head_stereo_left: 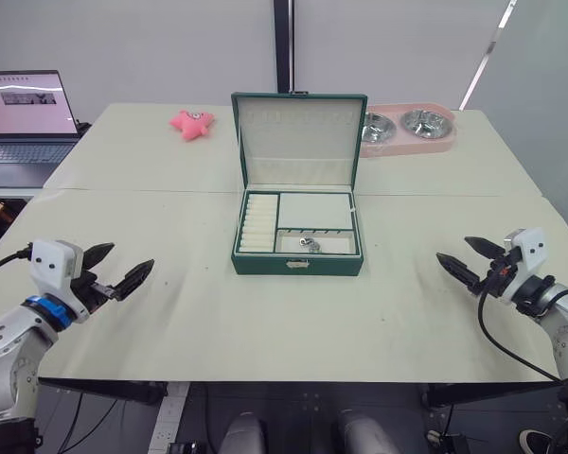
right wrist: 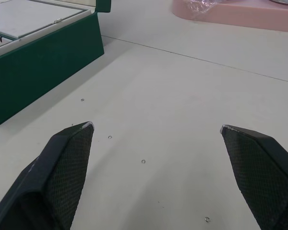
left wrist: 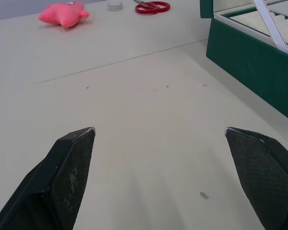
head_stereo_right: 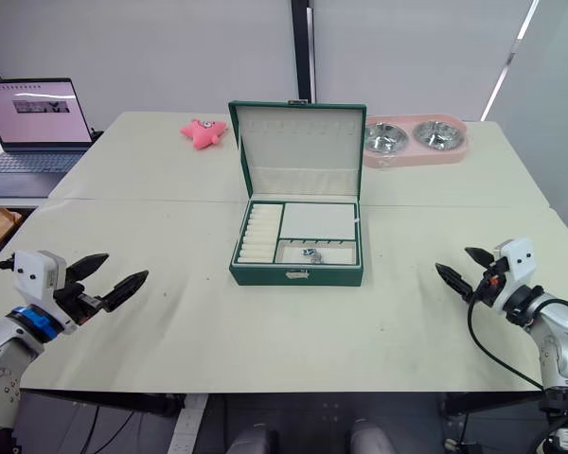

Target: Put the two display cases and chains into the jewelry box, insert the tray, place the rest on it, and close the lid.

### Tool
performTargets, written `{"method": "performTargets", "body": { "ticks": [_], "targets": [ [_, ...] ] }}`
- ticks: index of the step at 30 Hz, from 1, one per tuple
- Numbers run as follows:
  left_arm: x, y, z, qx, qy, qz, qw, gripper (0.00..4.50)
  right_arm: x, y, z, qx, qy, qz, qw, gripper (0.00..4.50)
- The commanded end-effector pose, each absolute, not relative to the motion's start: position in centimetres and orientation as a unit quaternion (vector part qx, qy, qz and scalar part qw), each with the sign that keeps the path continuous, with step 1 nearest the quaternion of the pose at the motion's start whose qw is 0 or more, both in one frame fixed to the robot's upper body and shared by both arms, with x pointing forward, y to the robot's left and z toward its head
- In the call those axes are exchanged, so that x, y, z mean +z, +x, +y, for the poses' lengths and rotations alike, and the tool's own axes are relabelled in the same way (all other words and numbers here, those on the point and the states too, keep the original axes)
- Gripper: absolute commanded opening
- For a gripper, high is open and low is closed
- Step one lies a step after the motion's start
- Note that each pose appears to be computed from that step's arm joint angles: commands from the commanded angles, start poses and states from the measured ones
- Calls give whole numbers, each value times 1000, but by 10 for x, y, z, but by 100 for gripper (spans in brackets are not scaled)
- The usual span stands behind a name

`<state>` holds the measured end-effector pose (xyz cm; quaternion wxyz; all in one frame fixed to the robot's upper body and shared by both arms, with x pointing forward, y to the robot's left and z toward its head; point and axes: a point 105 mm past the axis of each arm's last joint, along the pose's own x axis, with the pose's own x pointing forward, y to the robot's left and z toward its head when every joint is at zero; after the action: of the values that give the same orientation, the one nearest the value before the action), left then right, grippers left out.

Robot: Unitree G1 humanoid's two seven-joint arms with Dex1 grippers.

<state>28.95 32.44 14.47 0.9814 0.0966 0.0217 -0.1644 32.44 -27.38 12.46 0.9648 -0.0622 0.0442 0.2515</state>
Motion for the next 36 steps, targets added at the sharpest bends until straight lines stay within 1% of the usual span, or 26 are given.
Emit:
{"method": "performTargets", "body": {
  "ticks": [1, 5, 6, 8, 9, 12, 13, 16, 17, 19, 21, 22, 25, 29, 36],
  "targets": [
    [155, 296, 324, -152, 111, 3, 982, 450, 137, 328, -271, 248, -69, 23, 966, 448],
    [152, 310, 309, -160, 107, -1, 981, 450, 137, 336, -254, 257, -61, 14, 964, 448],
    [153, 316, 302, -163, 100, -7, 981, 450, 138, 341, -248, 258, -60, 10, 964, 431],
    [153, 327, 291, -167, 94, -13, 981, 410, 139, 349, -239, 259, -60, 6, 964, 390],
    [149, 335, 282, -175, 87, -10, 981, 391, 139, 355, -229, 267, -58, 4, 962, 358],
    [144, 348, 265, -190, 80, -9, 979, 295, 141, 367, -209, 284, -57, 0, 957, 253],
    [143, 353, 257, -200, 75, -10, 977, 263, 141, 372, -202, 289, -59, -1, 955, 225],
    [139, 366, 235, -229, 63, -9, 971, 172, 140, 383, -187, 300, -73, 1, 951, 151],
    [138, 370, 230, -235, 62, -8, 970, 132, 139, 387, -183, 302, -75, 2, 951, 118],
    [139, 378, 226, -238, 59, -8, 969, 81, 137, 393, -172, 312, -82, 5, 947, 76],
    [139, 382, 225, -239, 58, -9, 969, 17, 136, 396, -165, 318, -84, 7, 944, 28],
    [139, 386, 222, -242, 55, -8, 969, 0, 134, 398, -159, 324, -82, 9, 942, 6],
    [137, 395, 214, -252, 45, -4, 967, 0, 128, 403, -143, 339, -84, 15, 937, 2],
    [134, 400, 202, -275, 37, 3, 961, 0, 126, 407, -132, 350, -78, 13, 933, 2],
    [127, 398, 177, -324, 25, 14, 946, 0, 128, 408, -117, 366, -71, 8, 928, 2]
  ]
}}
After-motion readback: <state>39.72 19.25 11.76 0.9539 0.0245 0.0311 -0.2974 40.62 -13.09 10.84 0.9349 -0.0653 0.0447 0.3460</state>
